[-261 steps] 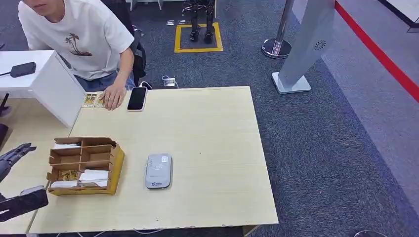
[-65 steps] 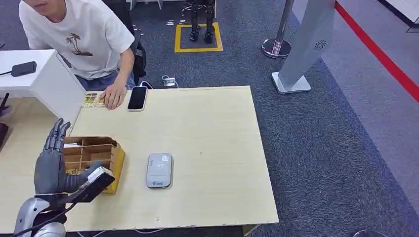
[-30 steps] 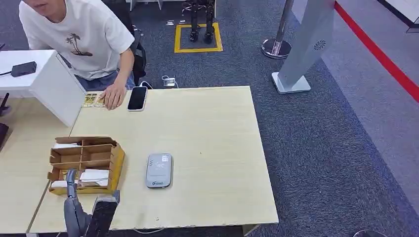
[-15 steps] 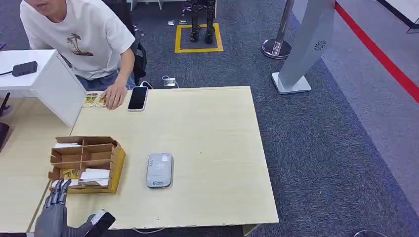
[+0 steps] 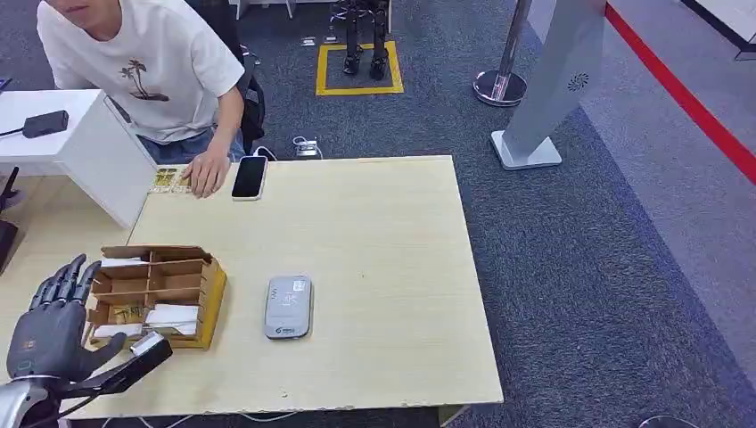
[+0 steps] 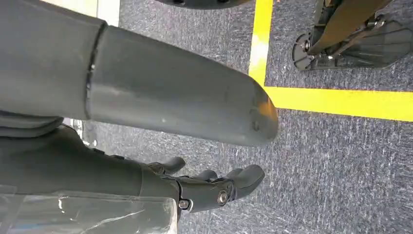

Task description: Pass the card to the sensor for recognition and then transmit it.

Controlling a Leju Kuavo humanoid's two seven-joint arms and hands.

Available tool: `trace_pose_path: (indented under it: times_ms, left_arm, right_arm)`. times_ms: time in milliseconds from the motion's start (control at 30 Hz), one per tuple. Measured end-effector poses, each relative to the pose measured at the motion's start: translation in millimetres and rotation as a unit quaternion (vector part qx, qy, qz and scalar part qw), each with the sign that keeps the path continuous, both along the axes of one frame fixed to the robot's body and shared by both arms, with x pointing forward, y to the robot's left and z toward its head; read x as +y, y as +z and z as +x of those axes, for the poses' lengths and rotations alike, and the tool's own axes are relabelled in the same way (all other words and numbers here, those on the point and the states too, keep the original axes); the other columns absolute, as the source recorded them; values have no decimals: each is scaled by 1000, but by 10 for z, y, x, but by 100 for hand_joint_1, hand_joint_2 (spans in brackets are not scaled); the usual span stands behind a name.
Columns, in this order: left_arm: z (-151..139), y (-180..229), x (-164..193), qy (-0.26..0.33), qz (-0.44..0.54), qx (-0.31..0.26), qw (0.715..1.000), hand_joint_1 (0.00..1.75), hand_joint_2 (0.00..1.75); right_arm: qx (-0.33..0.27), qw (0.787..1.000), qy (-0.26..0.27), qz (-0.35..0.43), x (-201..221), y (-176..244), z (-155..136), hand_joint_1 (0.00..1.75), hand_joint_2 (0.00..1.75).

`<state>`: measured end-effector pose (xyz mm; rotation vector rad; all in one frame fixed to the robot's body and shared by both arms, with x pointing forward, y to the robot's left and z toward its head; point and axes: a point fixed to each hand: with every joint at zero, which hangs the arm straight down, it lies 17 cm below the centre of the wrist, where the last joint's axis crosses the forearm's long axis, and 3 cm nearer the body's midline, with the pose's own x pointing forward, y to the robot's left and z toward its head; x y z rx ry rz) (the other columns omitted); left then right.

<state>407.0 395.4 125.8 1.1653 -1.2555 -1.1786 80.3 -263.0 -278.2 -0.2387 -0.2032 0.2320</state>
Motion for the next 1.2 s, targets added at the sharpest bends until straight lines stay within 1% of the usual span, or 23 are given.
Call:
trace_pose_path:
  times_ms: [167, 300, 467, 600, 700, 833, 933, 1033, 1200]
  left_arm:
    - [298, 166, 43, -20, -11, 31, 999, 0, 175]
    - [493, 196, 70, -41, -28, 81, 996, 0, 175]
    - [655, 339, 133, -61, -33, 121, 990, 0, 175]
    - [686, 456, 228, -63, -46, 153, 985, 0, 175]
    - [722, 596, 342, -57, -37, 150, 986, 0, 175]
    - [708, 630, 456, -46, -27, 146, 988, 0, 175]
    - [697, 637, 515, -36, -30, 127, 991, 0, 175]
    - [657, 564, 497, -33, -26, 107, 993, 0, 175]
    - [591, 431, 339, -38, -30, 80, 996, 0, 175]
  right_arm:
    - [4, 1000, -3, -1, -4, -1, -7, 0, 0]
    - [5, 1000, -4, -3, -11, -1, -6, 0, 0]
    - [4, 1000, -2, -5, -17, 0, 0, 0, 0]
    - [3, 1000, 4, -6, -16, 1, 5, 0, 0]
    - [4, 1000, 7, -6, -18, 1, 5, 0, 0]
    - [4, 1000, 7, -6, -17, 2, 9, 0, 0]
    - [4, 1000, 7, -6, -14, 2, 9, 0, 0]
    - [5, 1000, 6, -6, -15, 1, 8, 0, 0]
    - [7, 1000, 4, -6, -12, 0, -1, 0, 0]
